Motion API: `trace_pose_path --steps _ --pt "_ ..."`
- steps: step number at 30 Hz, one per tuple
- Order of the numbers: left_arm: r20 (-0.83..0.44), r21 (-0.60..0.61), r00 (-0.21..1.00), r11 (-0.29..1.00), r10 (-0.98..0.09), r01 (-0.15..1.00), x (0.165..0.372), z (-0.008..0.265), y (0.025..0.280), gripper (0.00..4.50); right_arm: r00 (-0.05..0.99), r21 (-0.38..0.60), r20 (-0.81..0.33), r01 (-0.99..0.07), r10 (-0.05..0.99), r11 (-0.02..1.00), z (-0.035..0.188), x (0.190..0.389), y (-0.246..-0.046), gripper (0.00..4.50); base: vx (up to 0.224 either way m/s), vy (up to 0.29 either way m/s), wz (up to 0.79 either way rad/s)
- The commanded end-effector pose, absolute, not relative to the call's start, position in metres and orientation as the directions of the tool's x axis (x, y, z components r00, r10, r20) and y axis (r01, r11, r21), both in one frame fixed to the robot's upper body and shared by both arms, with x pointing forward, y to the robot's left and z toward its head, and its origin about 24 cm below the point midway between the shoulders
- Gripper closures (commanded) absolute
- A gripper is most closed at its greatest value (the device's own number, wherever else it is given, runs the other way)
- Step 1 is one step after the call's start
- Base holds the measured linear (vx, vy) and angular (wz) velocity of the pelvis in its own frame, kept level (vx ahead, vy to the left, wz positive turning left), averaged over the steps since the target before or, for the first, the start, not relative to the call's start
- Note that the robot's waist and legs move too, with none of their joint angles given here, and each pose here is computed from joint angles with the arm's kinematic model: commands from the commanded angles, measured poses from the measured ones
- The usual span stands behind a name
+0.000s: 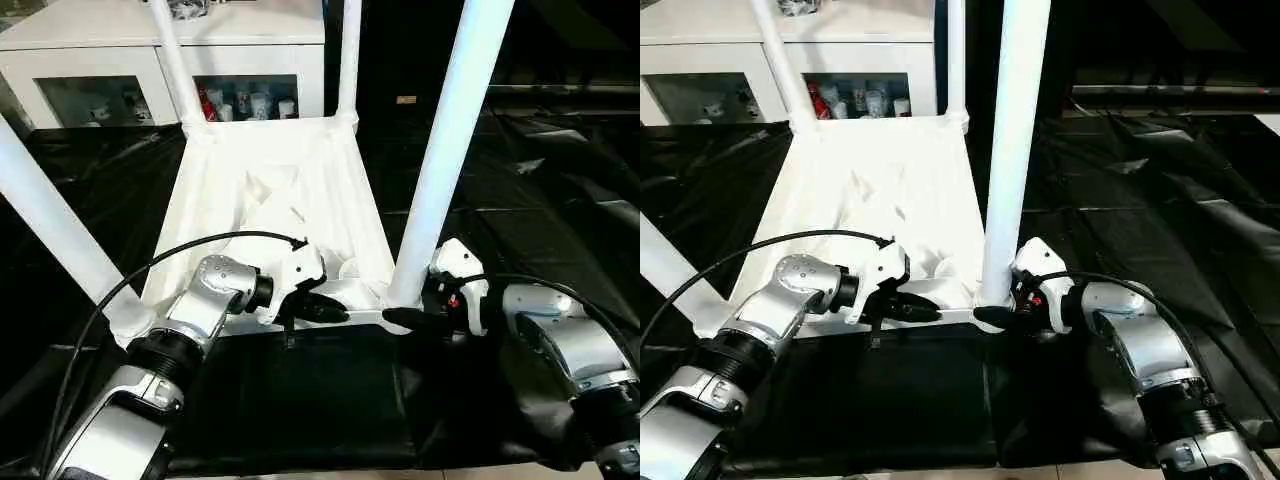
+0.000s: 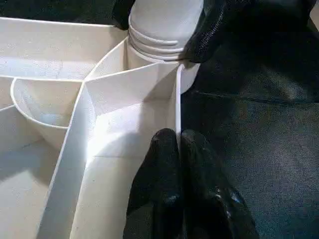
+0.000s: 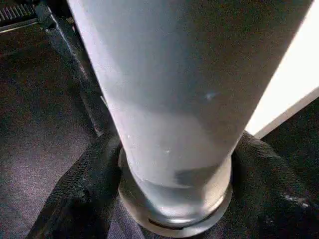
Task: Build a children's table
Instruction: Rotate leg to tighten
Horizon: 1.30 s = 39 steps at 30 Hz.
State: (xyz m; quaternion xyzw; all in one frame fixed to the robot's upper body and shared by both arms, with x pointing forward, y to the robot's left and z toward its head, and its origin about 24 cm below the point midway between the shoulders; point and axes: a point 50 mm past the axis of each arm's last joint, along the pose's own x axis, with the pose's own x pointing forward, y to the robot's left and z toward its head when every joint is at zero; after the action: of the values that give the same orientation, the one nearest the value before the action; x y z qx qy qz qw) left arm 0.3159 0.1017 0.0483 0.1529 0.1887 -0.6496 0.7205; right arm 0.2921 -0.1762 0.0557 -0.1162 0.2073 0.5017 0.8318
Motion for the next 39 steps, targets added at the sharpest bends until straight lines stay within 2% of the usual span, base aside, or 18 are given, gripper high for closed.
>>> trace_pose_path --steps 1,4,7,9,12,13,16,17,18,21,22,27,28,29,31,32,34,39 --pt "-0.477 -0.037 0.058 0.085 -0.877 0.996 0.314 0.046 0.099 4.50 0.408 0.005 -0.480 -0.884 0.777 0.467 0.053 0.293 -0.174 1.71 0.000 0.000 0.00" --pt "-0.478 -0.039 0.056 0.085 -0.876 0.996 0.313 0.045 0.100 4.50 0.408 0.006 -0.481 -0.884 0.777 0.468 0.052 0.293 -0.173 1.72 0.000 0.000 0.00" --pt "-0.476 -0.035 0.094 0.126 -0.874 0.991 0.315 0.044 0.098 4.50 0.464 0.010 -0.475 -0.847 0.748 0.532 0.045 0.293 -0.173 1.73 0.000 0.000 0.00" --pt "-0.466 -0.020 0.153 0.184 -0.871 0.983 0.319 0.043 0.093 4.50 0.573 0.039 -0.425 -0.762 0.701 0.647 0.039 0.299 -0.170 1.73 0.000 0.000 0.00" --pt "-0.459 -0.002 0.233 0.264 -0.857 0.965 0.324 0.042 0.082 4.50 0.668 0.101 -0.378 -0.659 0.641 0.746 0.034 0.302 -0.161 1.73 0.000 0.000 0.00" --pt "-0.450 0.018 0.325 0.355 -0.832 0.935 0.330 0.042 0.070 4.50 0.739 0.123 -0.364 -0.565 0.567 0.816 0.028 0.306 -0.151 1.73 0.000 0.000 0.00" --pt "-0.445 0.010 0.354 0.390 -0.823 0.921 0.331 0.041 0.058 4.50 0.790 0.122 -0.378 -0.475 0.483 0.872 0.023 0.310 -0.144 1.73 0.000 0.000 0.00" --pt "-0.447 0.002 0.361 0.403 -0.819 0.915 0.329 0.040 0.047 4.50 0.818 0.118 -0.398 -0.403 0.415 0.908 0.019 0.313 -0.139 1.73 0.000 0.000 0.00" --pt "-0.448 0.000 0.362 0.405 -0.818 0.914 0.328 0.039 0.042 4.50 0.822 0.113 -0.403 -0.392 0.403 0.913 0.017 0.314 -0.135 1.73 0.000 0.000 0.00" --pt "-0.452 -0.012 0.350 0.398 -0.821 0.917 0.323 0.038 0.024 4.50 0.807 0.077 -0.391 -0.450 0.442 0.890 0.018 0.315 -0.115 1.73 0.000 0.000 0.00" --pt "-0.453 -0.012 0.349 0.397 -0.821 0.918 0.322 0.038 0.022 4.50 0.811 0.072 -0.383 -0.452 0.443 0.889 0.020 0.316 -0.112 1.38 0.000 0.000 0.00" --pt "-0.463 -0.006 0.339 0.385 -0.819 0.923 0.324 0.036 0.032 4.50 0.819 0.069 -0.308 -0.489 0.485 0.870 0.032 0.321 -0.112 0.94 0.000 0.000 0.00" --pt "-0.467 -0.006 0.331 0.377 -0.820 0.926 0.325 0.036 0.039 4.50 0.809 0.072 -0.286 -0.516 0.514 0.853 0.038 0.321 -0.116 0.94 0.000 0.000 0.00" --pt "-0.471 -0.007 0.327 0.374 -0.819 0.927 0.325 0.036 0.043 4.50 0.793 0.082 -0.276 -0.543 0.543 0.836 0.042 0.321 -0.120 0.60 0.000 0.000 0.00" --pt "-0.469 0.006 0.308 0.346 -0.828 0.938 0.326 0.038 0.053 4.50 0.756 0.062 -0.274 -0.603 0.594 0.795 0.050 0.318 -0.132 0.52 0.000 0.000 0.00" --pt "-0.467 0.007 0.306 0.342 -0.830 0.940 0.326 0.039 0.054 4.50 0.752 0.055 -0.276 -0.610 0.599 0.791 0.050 0.318 -0.133 0.52 0.000 0.000 0.00" --pt "-0.441 0.014 0.245 0.266 -0.864 0.964 0.325 0.044 0.071 4.50 0.661 -0.004 -0.296 -0.723 0.690 0.691 0.059 0.306 -0.155 0.52 0.000 0.000 0.00" --pt "-0.448 -0.004 0.157 0.178 -0.880 0.984 0.320 0.047 0.087 4.50 0.577 -0.044 -0.344 -0.798 0.741 0.602 0.066 0.295 -0.176 0.52 0.000 0.000 0.00"
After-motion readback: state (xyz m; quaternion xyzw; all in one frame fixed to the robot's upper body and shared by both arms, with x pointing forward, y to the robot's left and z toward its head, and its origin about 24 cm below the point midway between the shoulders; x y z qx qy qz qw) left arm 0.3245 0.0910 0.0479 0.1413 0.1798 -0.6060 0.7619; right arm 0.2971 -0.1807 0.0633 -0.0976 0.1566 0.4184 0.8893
